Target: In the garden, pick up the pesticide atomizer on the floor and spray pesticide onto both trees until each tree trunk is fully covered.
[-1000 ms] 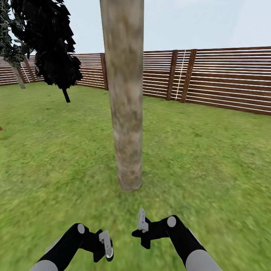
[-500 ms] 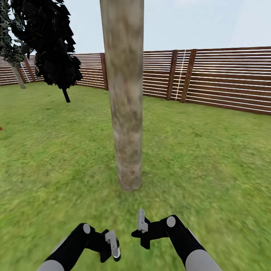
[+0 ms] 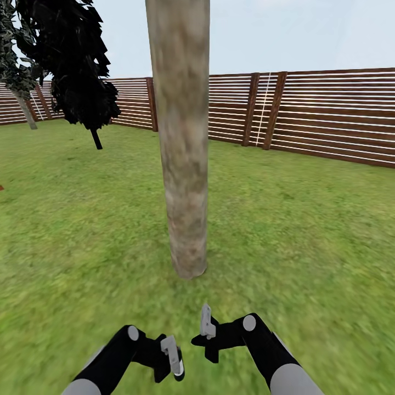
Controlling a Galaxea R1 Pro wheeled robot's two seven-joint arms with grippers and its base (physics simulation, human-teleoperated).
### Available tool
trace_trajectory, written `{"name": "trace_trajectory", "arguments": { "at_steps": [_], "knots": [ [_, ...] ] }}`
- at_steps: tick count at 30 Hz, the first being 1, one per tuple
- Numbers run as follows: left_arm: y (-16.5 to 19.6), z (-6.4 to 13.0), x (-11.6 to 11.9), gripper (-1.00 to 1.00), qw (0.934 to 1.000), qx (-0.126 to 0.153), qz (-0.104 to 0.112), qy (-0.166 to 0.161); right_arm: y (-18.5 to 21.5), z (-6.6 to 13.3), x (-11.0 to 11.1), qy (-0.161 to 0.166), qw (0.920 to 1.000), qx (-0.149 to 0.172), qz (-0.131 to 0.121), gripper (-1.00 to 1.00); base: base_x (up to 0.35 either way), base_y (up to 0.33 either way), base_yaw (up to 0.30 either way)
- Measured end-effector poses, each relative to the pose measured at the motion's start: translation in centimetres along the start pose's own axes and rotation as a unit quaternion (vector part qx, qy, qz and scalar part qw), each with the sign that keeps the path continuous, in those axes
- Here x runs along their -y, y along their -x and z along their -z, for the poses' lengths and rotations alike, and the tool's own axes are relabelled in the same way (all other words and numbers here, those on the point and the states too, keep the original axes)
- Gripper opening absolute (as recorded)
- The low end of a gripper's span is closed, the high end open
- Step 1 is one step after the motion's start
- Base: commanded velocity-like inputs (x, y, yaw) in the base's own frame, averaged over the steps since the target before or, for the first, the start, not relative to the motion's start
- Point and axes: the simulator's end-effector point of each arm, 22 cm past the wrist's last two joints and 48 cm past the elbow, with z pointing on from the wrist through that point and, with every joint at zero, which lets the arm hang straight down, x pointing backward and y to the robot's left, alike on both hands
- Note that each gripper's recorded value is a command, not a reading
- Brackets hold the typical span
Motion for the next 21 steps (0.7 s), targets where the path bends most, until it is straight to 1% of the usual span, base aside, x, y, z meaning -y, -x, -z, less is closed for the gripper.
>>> {"name": "trace_trajectory", "arguments": {
  "at_steps": [8, 9, 11, 12, 21],
  "knots": [
    [1.0, -0.4, 0.5, -1.00, 1.0000, 0.008, -0.002, -0.005, 0.0, 0.0, 0.0, 0.000, 1.0000, 0.000, 0.000, -1.00, 0.000, 0.000, 0.000],
    [1.3, -0.5, 0.6, -1.00, 0.9999, 0.012, -0.004, -0.007, 0.0, 0.0, 0.0, 0.000, 1.0000, 0.000, 0.000, -1.00, 0.000, 0.000, 0.000],
    [1.9, -0.6, 0.7, -1.00, 0.9996, 0.022, -0.018, -0.006, 0.0, 0.0, 0.0, 0.001, 1.0000, 0.000, 0.000, -1.00, 0.000, 0.000, 0.000],
    [2.0, -0.6, 0.7, -1.00, 0.9995, 0.025, -0.021, -0.007, 0.0, 0.0, 0.0, 0.000, 1.0000, 0.000, 0.000, -1.00, 0.000, 0.000, 0.000],
    [2.2, -0.6, 0.7, -1.00, 0.9993, 0.029, -0.023, -0.006, 0.0, 0.0, 0.0, 0.000, 1.0000, 0.000, 0.000, -1.00, 0.000, 0.000, 0.000]
  ]
}}
